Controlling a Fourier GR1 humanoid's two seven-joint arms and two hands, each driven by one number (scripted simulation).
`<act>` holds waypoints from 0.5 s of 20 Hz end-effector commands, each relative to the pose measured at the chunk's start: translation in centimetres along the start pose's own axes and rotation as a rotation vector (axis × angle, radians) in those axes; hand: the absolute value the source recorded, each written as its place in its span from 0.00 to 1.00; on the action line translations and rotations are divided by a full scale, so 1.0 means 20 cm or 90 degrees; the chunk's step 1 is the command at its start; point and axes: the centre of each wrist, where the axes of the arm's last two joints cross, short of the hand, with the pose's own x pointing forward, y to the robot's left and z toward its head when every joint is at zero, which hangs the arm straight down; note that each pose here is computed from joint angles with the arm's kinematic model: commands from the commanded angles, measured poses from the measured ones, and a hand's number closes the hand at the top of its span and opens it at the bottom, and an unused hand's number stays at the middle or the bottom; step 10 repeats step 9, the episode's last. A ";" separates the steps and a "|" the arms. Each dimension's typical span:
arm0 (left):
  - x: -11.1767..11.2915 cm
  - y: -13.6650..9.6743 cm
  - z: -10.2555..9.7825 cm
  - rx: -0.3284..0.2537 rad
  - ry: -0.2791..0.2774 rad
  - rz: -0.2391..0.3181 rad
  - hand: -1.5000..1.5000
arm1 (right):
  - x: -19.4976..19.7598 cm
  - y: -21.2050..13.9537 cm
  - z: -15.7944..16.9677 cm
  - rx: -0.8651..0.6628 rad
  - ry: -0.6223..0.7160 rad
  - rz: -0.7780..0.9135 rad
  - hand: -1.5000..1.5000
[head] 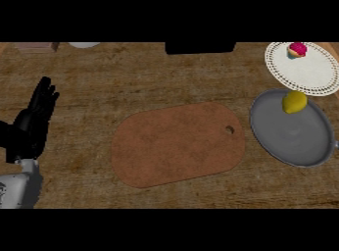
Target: Pick the lemon from the cutting board and place it in the pan
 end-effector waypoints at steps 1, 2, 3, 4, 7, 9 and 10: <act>0.08 -0.11 -0.04 -0.008 0.001 0.004 0.50 | 0.11 -0.06 0.27 0.001 -0.012 -0.013 0.00; -0.01 -0.01 0.02 -0.016 0.003 0.006 0.50 | 0.20 -0.16 0.32 0.001 -0.016 0.004 0.00; 0.04 -0.03 -0.01 -0.001 -0.009 -0.006 0.50 | 0.23 -0.15 0.39 0.007 0.000 0.005 0.00; 0.06 -0.01 -0.04 -0.006 -0.008 0.002 0.50 | 0.26 -0.13 0.47 0.019 0.008 -0.001 0.00; 0.07 -0.01 -0.08 -0.020 -0.005 0.006 0.50 | 0.43 -0.07 0.48 0.008 0.009 0.016 0.00; 0.10 -0.08 -0.04 -0.029 -0.013 0.002 0.50 | 0.45 -0.10 0.57 -0.005 0.012 0.029 0.00; 0.10 -0.08 -0.04 -0.029 -0.013 0.002 0.50 | 0.45 -0.10 0.57 -0.005 0.012 0.029 0.00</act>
